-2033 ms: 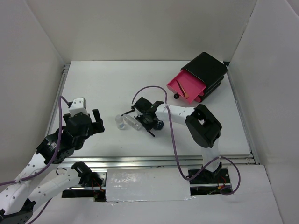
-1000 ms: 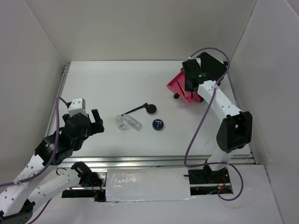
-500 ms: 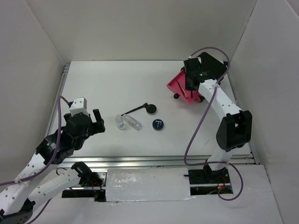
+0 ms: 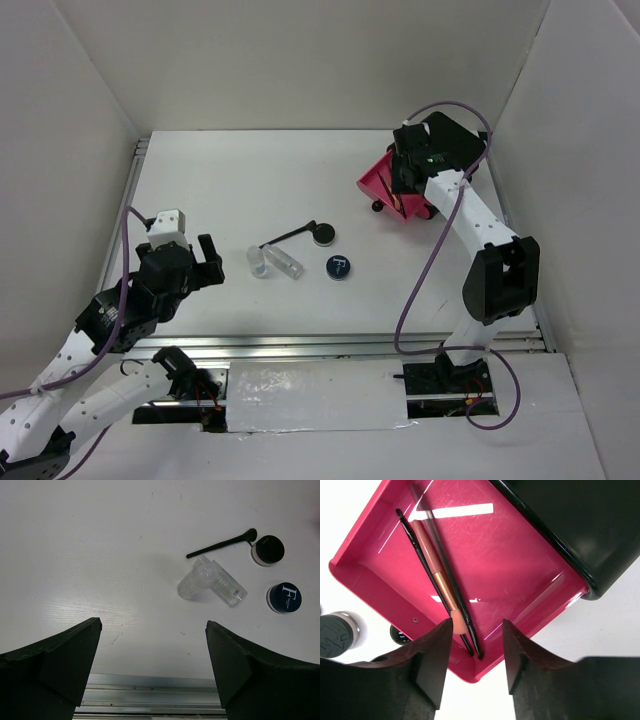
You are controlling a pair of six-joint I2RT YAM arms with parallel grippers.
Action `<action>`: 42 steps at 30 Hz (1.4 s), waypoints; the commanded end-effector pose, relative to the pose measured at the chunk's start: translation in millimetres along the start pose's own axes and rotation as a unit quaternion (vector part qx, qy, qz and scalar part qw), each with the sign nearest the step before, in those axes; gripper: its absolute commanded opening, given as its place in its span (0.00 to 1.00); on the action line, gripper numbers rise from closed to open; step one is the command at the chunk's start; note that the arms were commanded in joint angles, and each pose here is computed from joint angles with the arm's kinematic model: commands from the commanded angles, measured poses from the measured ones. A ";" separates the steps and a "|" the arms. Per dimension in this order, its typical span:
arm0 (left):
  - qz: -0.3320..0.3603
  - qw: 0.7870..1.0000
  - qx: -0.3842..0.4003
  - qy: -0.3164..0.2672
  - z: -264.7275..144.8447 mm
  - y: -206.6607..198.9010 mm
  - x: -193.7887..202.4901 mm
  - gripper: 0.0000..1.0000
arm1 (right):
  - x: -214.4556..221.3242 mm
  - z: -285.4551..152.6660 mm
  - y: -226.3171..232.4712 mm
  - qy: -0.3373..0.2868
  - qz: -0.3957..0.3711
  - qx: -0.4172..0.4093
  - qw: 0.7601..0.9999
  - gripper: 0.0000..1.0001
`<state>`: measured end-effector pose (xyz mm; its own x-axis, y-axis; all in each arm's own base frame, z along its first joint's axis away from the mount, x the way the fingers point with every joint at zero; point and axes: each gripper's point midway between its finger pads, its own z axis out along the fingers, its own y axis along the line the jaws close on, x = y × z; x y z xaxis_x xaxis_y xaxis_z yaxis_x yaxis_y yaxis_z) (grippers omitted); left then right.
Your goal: Organize the makeup
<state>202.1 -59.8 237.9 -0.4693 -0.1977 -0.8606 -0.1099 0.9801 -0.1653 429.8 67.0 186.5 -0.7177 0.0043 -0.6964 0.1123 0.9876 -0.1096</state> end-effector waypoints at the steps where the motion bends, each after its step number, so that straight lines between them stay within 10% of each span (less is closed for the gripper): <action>1: -0.003 1.000 0.015 -0.019 -2.8 -5.8 -11.1 0.99 | -30.4 -23.1 2.9 -0.046 0.013 -0.013 0.999 0.53; 13: -0.008 1.000 -0.005 -0.017 -1.5 -0.2 -10.9 0.99 | -11.9 -63.4 133.3 -0.048 -0.098 -0.143 0.984 0.55; 15: -0.008 1.000 -0.011 -0.017 -0.6 0.9 -11.0 0.99 | 2.8 -66.3 170.0 -0.040 -0.117 -0.156 0.980 0.62; 17: -0.008 1.000 -0.013 -0.018 -0.6 1.7 -11.1 0.99 | 14.8 -71.6 198.4 -0.035 -0.126 -0.169 0.977 0.93; 29: -0.005 1.000 -0.020 -0.011 1.7 2.0 -8.9 0.99 | 48.3 -34.4 260.0 0.006 0.216 -0.047 0.975 1.00; 42: -0.015 1.000 -0.004 -0.026 -5.8 3.0 -13.7 0.99 | 117.0 27.1 304.0 0.101 0.293 -0.013 0.950 0.92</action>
<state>201.7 -54.2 238.2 -0.4614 -0.1872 -0.8672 -0.1257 0.9814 -0.1449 397.5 356.0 51.1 -0.6860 0.5170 -0.5119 0.4721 0.8517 0.2275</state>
